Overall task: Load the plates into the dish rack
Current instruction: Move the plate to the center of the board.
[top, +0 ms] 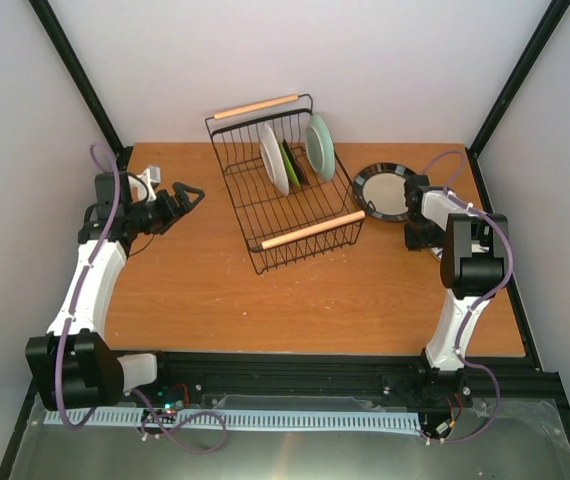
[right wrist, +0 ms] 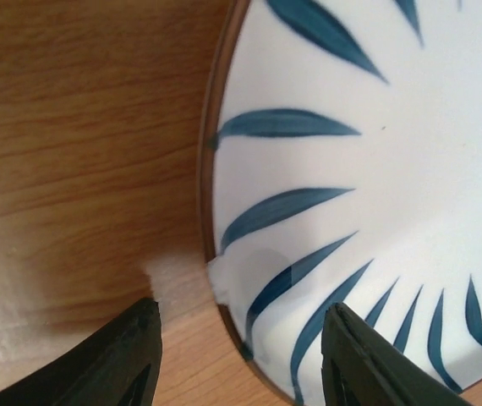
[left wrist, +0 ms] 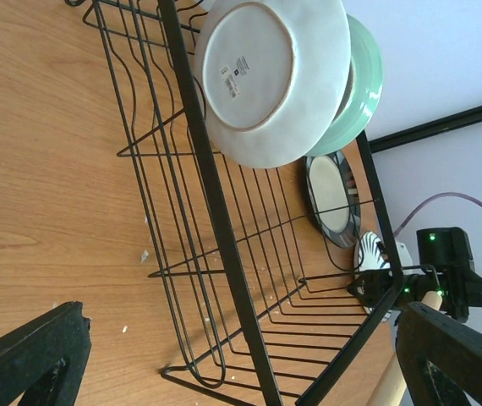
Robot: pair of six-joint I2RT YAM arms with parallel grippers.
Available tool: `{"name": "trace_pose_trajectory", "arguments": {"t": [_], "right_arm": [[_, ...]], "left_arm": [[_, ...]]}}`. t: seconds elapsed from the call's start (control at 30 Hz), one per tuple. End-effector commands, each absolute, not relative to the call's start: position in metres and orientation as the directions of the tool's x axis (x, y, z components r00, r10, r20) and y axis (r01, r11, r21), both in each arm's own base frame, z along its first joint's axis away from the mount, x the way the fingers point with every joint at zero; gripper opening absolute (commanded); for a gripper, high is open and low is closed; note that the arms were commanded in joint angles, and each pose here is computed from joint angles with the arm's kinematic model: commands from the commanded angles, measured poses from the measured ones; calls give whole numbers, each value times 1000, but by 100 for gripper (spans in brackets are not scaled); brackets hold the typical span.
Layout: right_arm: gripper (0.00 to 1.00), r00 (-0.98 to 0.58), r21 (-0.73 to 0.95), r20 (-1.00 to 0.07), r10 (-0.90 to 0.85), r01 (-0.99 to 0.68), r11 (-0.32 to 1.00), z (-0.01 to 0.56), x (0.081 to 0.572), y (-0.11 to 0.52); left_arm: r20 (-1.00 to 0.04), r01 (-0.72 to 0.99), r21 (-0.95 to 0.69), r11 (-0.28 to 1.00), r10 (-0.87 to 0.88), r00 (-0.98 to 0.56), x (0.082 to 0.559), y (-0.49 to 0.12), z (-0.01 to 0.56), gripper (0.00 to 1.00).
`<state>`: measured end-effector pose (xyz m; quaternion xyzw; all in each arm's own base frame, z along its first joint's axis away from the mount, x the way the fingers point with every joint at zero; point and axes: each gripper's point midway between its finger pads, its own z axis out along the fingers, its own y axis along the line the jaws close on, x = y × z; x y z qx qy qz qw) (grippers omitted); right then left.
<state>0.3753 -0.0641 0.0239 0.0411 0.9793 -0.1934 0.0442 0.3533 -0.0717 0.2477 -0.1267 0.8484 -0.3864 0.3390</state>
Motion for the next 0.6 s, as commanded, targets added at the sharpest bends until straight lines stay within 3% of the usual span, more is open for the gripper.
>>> {"name": "trace_pose_trajectory", "arguments": {"t": [0.0,0.1,0.47,0.57], "right_arm": [[52,-992,-376,-100,82,113,920,8,377,-74],[46,-992,-354,-85,89,114,928,-1,372,-76],[6,-993,-255,-43,110,117,960,-21,354,-62],[3,-993,-238,-30,113,117,964,-23,344,-59]], "left_arm": [[-505,67,-721,690,-456,-733,359,-71,252,100],[-506,69,-718,692,-453,-734,362,-70,252,100],[-509,69,-712,699,-446,-736,369,-68,253,100],[-512,74,-712,698,-444,-736,370,-69,255,100]]}}
